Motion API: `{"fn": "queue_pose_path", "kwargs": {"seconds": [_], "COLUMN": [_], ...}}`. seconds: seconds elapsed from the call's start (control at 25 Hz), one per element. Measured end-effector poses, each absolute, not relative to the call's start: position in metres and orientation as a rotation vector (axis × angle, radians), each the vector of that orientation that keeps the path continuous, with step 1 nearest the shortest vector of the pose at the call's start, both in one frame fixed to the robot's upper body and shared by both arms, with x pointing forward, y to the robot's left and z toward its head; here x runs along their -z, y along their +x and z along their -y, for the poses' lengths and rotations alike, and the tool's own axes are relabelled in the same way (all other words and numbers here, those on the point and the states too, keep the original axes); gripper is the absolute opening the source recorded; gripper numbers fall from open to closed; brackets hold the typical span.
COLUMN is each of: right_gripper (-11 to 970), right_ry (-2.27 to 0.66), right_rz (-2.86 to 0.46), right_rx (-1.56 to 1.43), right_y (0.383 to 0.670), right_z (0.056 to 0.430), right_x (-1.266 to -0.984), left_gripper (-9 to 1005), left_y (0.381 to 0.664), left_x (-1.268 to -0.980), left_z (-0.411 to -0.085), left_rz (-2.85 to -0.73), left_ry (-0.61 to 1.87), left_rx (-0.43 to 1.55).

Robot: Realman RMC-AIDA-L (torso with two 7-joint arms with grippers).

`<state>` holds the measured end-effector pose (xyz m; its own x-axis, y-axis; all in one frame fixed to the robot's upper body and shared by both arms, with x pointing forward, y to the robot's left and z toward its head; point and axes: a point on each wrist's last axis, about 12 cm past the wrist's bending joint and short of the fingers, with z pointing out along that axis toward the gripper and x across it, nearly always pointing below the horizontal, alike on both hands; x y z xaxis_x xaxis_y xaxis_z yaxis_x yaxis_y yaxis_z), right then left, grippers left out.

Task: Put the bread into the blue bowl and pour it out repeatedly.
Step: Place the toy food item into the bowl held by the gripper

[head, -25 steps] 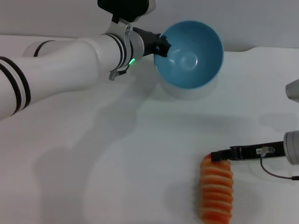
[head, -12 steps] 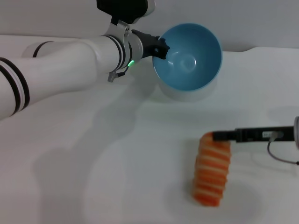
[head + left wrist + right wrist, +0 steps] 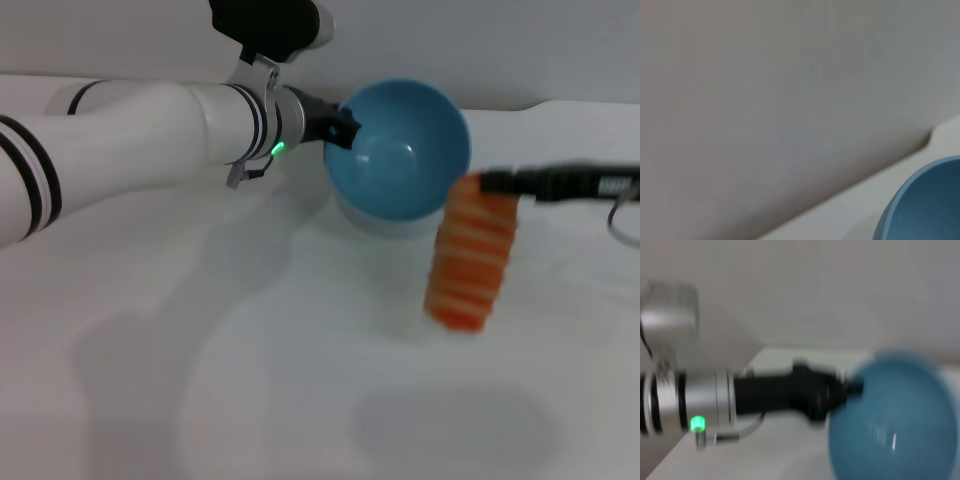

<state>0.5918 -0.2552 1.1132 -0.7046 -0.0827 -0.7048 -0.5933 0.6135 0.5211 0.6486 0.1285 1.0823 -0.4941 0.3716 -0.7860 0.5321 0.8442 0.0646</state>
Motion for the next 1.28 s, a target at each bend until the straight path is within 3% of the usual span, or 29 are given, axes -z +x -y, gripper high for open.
{"fn": "queue_pose_path", "kwargs": {"seconds": [0.2, 0.4, 0.8, 1.28], "right_gripper": [106, 101, 98, 92], "right_ry": [-0.506, -0.435, -0.464, -0.402], "right_rz": [-2.058, -1.982, -2.028, -2.111], "right_rx": [-0.936, -0.894, -0.947, -0.879], "right_y": [0.606, 0.616, 0.625, 0.624], "right_z": [0.268, 0.275, 0.245, 0.244], "right_x": [-1.148, -1.16, -1.135, -1.109], "left_gripper": [-2, -2, -2, -1], "left_y": [0.644, 0.638, 0.633, 0.633], "left_x": [-1.081, -1.082, -1.095, -1.098], "left_z": [-0.123, -0.111, -0.092, -0.09], "left_rz": [-2.215, -2.248, -2.226, -2.24], "left_ry": [0.73, 0.782, 0.838, 0.804], "left_rx": [0.253, 0.299, 0.365, 0.41]}}
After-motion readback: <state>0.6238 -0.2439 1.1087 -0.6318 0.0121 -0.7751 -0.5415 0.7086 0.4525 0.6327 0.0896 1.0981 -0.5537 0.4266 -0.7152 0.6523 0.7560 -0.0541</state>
